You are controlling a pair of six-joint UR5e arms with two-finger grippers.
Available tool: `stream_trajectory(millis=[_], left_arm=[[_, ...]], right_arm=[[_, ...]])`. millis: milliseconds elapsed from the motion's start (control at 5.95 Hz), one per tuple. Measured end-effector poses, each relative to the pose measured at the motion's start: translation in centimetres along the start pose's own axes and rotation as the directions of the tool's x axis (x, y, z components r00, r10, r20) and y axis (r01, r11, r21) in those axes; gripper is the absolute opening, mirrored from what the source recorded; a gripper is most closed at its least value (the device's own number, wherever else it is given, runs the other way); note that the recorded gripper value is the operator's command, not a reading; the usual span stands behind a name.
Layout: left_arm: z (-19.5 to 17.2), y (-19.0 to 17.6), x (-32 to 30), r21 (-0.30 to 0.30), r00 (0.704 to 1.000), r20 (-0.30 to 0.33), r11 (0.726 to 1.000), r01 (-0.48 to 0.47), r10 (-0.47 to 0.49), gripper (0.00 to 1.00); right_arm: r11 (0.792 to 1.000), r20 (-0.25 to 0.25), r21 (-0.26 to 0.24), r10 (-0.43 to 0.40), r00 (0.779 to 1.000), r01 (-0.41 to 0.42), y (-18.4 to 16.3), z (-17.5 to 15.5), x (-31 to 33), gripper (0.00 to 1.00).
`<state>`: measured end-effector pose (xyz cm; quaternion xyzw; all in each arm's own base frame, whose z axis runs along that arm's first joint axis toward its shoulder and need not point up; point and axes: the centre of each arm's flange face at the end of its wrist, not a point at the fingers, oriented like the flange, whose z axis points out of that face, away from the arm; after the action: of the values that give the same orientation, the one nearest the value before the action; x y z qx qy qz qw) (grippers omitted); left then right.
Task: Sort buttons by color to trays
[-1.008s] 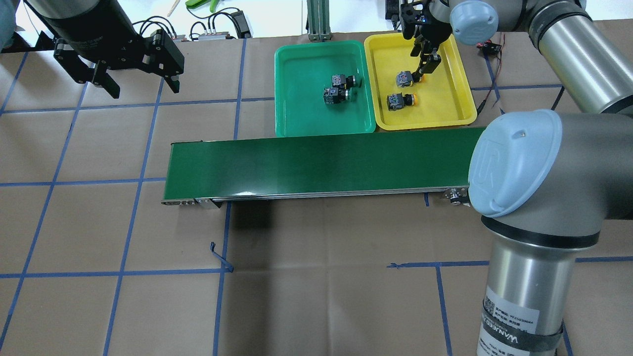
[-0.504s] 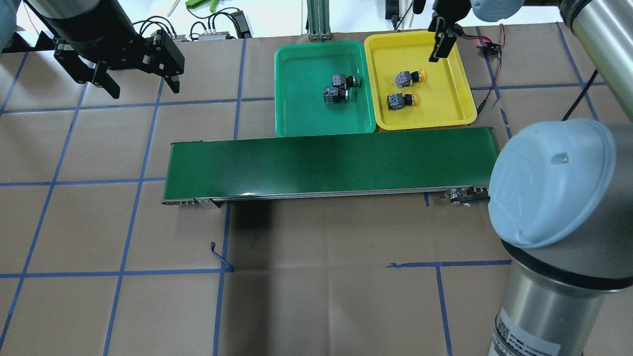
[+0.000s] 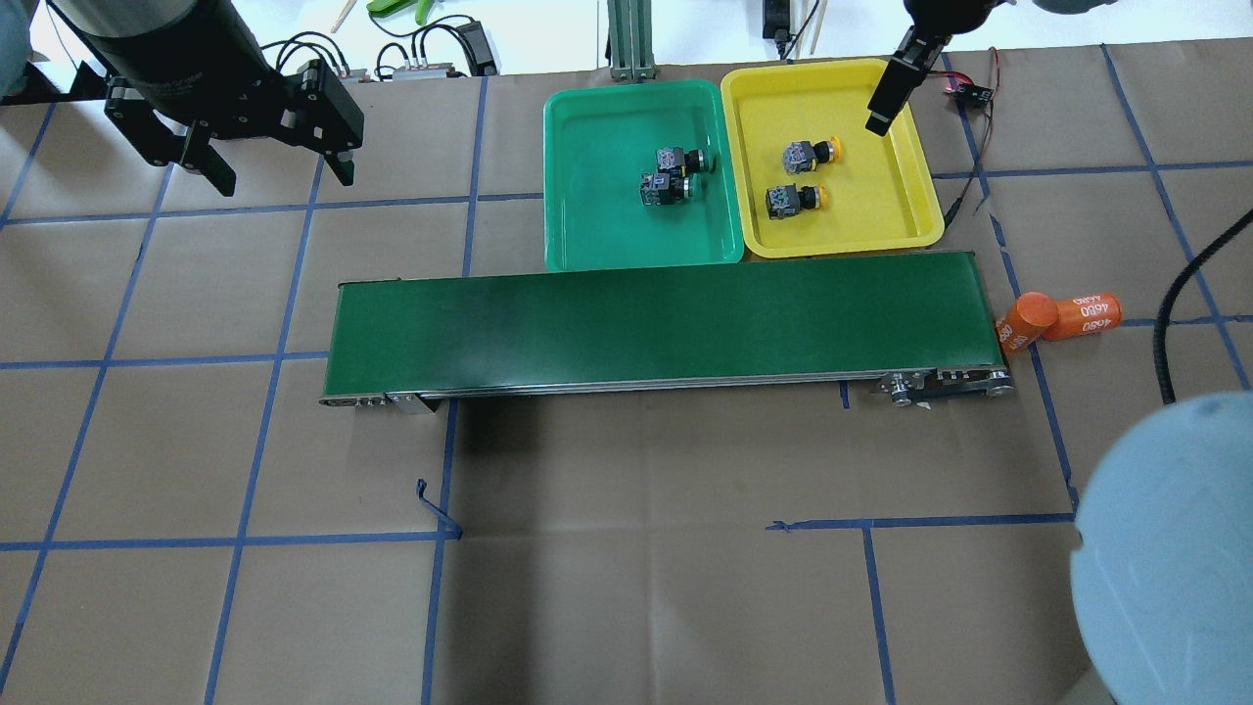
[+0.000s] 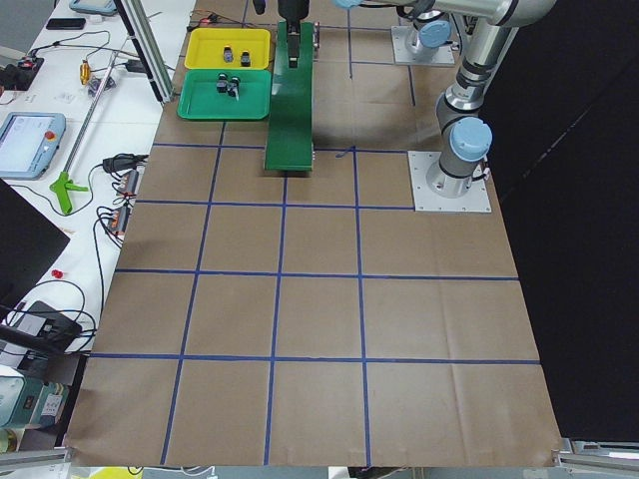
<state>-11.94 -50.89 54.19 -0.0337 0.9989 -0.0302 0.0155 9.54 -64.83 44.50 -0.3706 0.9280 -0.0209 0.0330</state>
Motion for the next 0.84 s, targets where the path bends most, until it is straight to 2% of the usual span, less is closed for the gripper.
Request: stream_trajectory(millis=[168,336,672,840], left_arm=[[-0.1,0.1,0.0,0.002,1.0,0.001,1.0,0.0,0.0,0.98],[-0.2,0.4,0.0,0.002,1.0,0.001,1.0,0.0,0.0,0.98],[-0.2,1.0,-0.1,0.001,1.0,0.002,1.0,-0.001,0.001,0.98],[-0.2,1.1,-0.1,-0.003,1.0,0.003,1.0,-0.002,0.002,0.98]], right_arm=[[0.972,0.016,-0.021,0.235,0.972,-0.234,2.7,-2.4,-3.3,1.0],[0.912,0.029,-0.056,0.409,0.912,-0.407,5.1,-3.9,-6.1,1.0],[0.828,0.033,-0.093,0.558,0.83,-0.553,7.2,-6.4,-10.4,1.0],[0.776,0.018,-0.096,0.628,0.778,-0.624,7.1,-7.1,-12.8,1.0]])
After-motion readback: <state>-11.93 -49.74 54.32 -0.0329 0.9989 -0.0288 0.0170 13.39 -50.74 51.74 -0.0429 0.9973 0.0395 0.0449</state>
